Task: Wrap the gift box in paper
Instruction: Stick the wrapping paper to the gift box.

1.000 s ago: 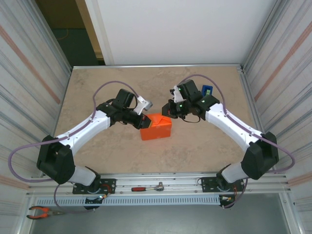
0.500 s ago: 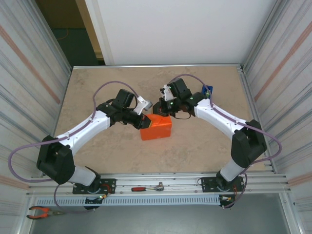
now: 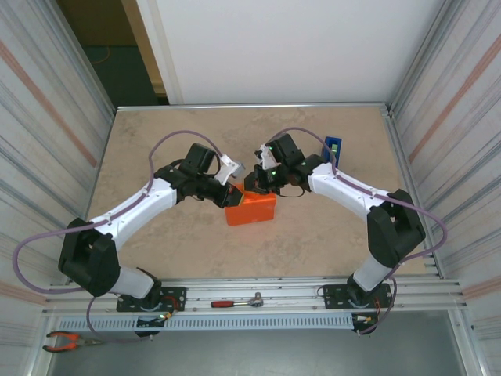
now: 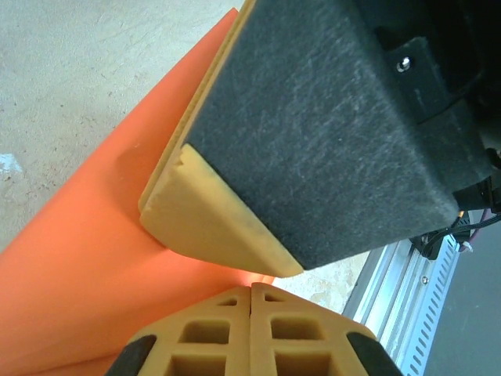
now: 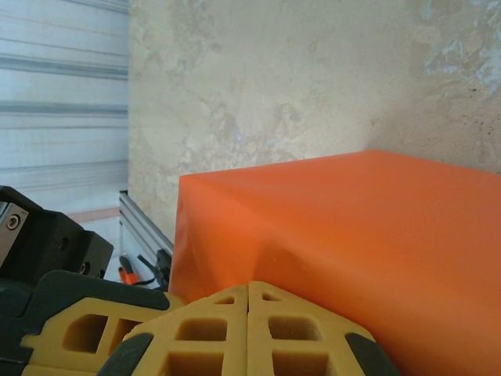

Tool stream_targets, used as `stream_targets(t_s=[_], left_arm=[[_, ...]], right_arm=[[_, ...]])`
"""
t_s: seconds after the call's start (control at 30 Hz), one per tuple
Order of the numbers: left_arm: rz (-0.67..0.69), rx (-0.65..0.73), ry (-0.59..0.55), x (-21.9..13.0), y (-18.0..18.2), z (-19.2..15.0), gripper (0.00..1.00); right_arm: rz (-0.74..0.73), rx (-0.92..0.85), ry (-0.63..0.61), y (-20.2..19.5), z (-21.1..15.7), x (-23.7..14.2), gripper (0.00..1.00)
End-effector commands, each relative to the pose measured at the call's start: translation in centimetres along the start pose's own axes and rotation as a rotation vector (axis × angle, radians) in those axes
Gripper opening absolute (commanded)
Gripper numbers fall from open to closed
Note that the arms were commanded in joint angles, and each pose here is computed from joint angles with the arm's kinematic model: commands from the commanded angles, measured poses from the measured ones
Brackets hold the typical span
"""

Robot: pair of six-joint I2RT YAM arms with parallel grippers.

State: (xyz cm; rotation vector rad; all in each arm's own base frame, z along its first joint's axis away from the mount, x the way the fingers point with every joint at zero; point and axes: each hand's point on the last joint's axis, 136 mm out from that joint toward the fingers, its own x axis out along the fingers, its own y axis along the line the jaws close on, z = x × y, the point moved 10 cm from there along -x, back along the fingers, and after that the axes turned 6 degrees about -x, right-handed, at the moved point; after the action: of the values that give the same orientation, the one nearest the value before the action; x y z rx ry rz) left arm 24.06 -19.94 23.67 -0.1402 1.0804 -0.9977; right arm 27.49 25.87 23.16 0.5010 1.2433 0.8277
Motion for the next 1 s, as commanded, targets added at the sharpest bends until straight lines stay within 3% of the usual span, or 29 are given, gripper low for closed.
stream_targets(t_s=[0.0, 0.97], left_arm=[[0.033, -0.029, 0.075, 1.1, 1.0, -1.7, 0.00], [0.038, -0.029, 0.077, 1.2, 1.0, -1.7, 0.00]], right_arm=[[-0.035, 0.039, 0.054, -1.2, -1.5, 0.4, 0.00], [0.016, -0.039, 0.062, -0.1, -4.5, -2.7, 0.00]])
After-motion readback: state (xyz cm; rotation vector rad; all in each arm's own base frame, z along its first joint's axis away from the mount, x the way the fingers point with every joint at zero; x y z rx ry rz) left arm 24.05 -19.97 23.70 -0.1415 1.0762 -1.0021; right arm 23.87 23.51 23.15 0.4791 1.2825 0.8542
